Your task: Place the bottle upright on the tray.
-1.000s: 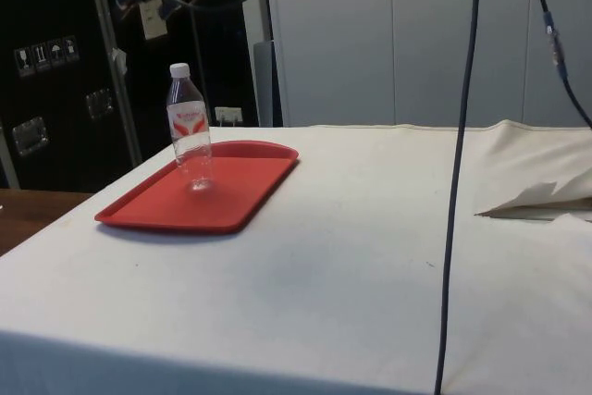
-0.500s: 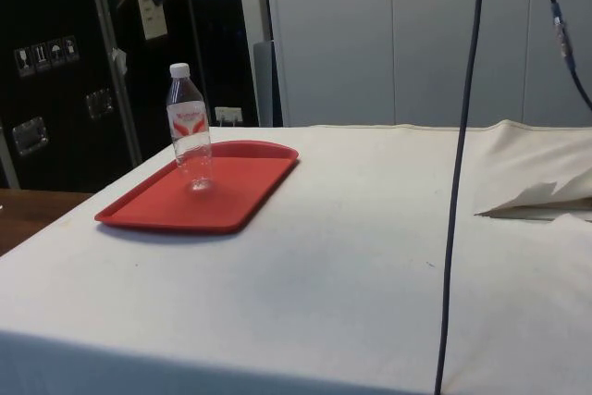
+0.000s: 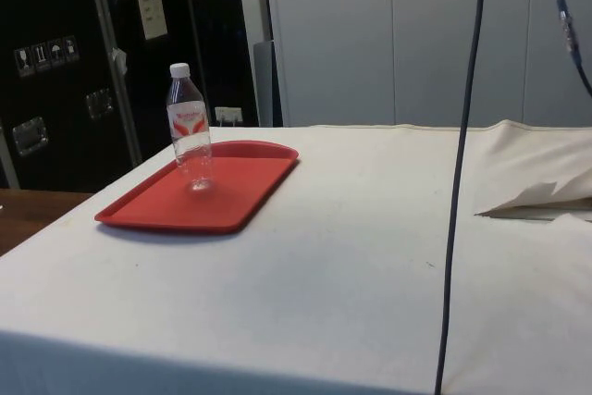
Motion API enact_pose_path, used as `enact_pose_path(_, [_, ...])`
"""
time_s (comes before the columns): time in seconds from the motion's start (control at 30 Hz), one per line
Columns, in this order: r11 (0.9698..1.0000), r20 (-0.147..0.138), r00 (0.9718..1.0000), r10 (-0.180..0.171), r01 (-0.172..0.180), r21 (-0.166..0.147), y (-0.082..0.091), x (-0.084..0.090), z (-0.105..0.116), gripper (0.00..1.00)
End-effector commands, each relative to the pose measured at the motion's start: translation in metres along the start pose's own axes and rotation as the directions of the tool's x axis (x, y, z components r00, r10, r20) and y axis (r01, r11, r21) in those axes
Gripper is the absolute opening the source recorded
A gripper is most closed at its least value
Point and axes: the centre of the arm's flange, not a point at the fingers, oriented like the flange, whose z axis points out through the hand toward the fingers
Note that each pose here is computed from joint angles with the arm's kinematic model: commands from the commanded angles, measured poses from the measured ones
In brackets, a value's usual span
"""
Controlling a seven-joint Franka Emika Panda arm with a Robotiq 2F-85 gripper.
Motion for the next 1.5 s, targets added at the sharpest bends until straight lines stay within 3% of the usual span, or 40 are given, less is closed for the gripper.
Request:
enact_pose_path(0.0, [1.0,0.0,1.0,-0.004,0.004,0.001,0.0,0.0,0.0,1.0])
enact_pose_path(0.03, [0.9998,0.001,0.9999,-0.012,0.012,0.017,-0.005,0.004,-0.003,1.0])
enact_pose_path(0.23, [0.9989,0.007,0.9992,-0.04,0.04,0.026,-0.005,0.007,-0.007,1.0])
enact_pose_path(0.27, [0.9991,0.009,0.9991,-0.041,0.041,0.014,-0.001,0.005,-0.004,1.0])
enact_pose_path(0.3, [0.9984,0.007,0.9987,-0.05,0.049,0.028,-0.004,0.008,-0.01,1.0])
enact_pose_path(0.5, [0.9965,0.014,0.9972,-0.074,0.073,0.04,-0.003,0.008,-0.022,1.0])
enact_pose_path(0.53, [0.9973,0.014,0.9976,-0.068,0.068,0.026,0.001,0.007,-0.018,1.0])
enact_pose_path(0.63, [0.9956,0.017,0.9963,-0.084,0.083,0.045,-0.002,0.008,-0.027,1.0])
enact_pose_path(0.83, [0.995,0.03,0.9958,-0.086,0.084,0.055,-0.002,0.003,-0.036,1.0])
enact_pose_path(0.87, [0.9955,0.03,0.9959,-0.085,0.084,0.044,0.001,0.002,-0.032,1.0])
enact_pose_path(0.97, [0.9942,0.042,0.9948,-0.093,0.09,0.059,0.0,0.0,-0.038,1.0])
enact_pose_path(1.1, [0.9928,0.067,0.9924,-0.103,0.099,0.068,0.003,-0.002,-0.036,1.0])
enact_pose_path(1.17, [0.993,0.064,0.9928,-0.101,0.097,0.067,0.002,-0.002,-0.035,1.0])
enact_pose_path(1.4, [0.9931,0.105,0.9898,-0.097,0.089,0.076,0.009,0.0,-0.026,1.0])
enact_pose_path(1.47, [0.9926,0.099,0.9904,-0.097,0.089,0.082,0.007,0.003,-0.027,1.0])
